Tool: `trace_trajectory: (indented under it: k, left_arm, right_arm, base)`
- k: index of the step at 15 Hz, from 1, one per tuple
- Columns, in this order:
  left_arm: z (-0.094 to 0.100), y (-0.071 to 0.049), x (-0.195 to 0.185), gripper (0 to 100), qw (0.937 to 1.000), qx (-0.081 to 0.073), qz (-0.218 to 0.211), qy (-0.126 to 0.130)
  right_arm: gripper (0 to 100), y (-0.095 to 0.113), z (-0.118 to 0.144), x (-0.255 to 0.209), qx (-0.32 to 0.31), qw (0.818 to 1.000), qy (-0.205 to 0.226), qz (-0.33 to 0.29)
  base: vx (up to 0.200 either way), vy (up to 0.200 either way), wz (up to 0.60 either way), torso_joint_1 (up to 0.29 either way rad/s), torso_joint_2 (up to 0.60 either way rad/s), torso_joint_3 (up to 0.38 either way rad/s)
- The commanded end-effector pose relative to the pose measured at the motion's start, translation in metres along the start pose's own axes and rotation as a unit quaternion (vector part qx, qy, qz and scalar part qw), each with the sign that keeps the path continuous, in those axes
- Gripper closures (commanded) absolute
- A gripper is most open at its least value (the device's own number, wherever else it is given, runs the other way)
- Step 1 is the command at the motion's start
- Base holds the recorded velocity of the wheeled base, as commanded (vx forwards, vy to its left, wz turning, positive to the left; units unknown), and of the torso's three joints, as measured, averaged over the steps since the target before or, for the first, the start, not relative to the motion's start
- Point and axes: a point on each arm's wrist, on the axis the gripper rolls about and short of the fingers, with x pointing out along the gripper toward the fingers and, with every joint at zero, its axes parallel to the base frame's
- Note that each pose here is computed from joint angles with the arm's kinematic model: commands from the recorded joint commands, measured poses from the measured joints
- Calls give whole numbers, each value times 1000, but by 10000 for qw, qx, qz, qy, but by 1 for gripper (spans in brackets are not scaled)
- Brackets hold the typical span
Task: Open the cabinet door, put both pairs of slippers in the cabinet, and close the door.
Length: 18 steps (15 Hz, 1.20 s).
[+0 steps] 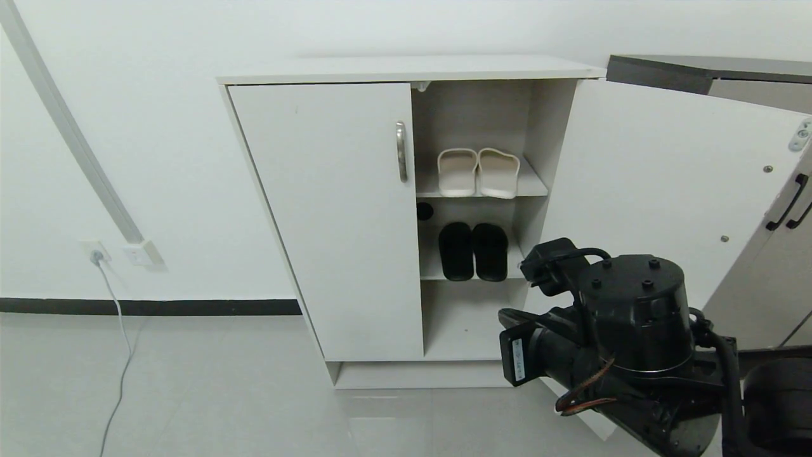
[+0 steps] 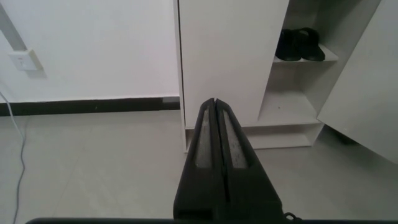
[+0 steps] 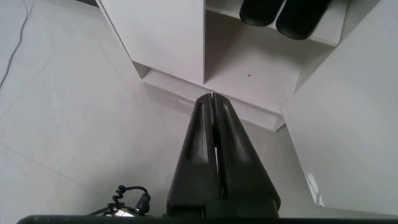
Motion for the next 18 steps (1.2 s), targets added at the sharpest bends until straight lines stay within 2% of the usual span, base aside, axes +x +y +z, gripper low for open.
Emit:
trace_trajectory:
  k: [1, 7, 18]
  left_arm:
    - [0, 0, 0, 100, 10000, -1, 1, 4]
    - [0, 0, 0, 100, 10000, -1, 1, 4]
    - [0, 0, 0, 100, 10000, -1, 1, 4]
  right_arm:
    - [100, 0, 1, -1, 8, 10000, -15, 3]
    - [100, -1, 3, -3, 28, 10000, -69, 14]
    - [100, -2, -1, -2, 14, 10000, -20, 5]
  base:
    - [0, 0, 0, -2, -227, -305]
    - [0, 0, 0, 40, -422, -367]
    - [0, 0, 0, 141, -470, -331]
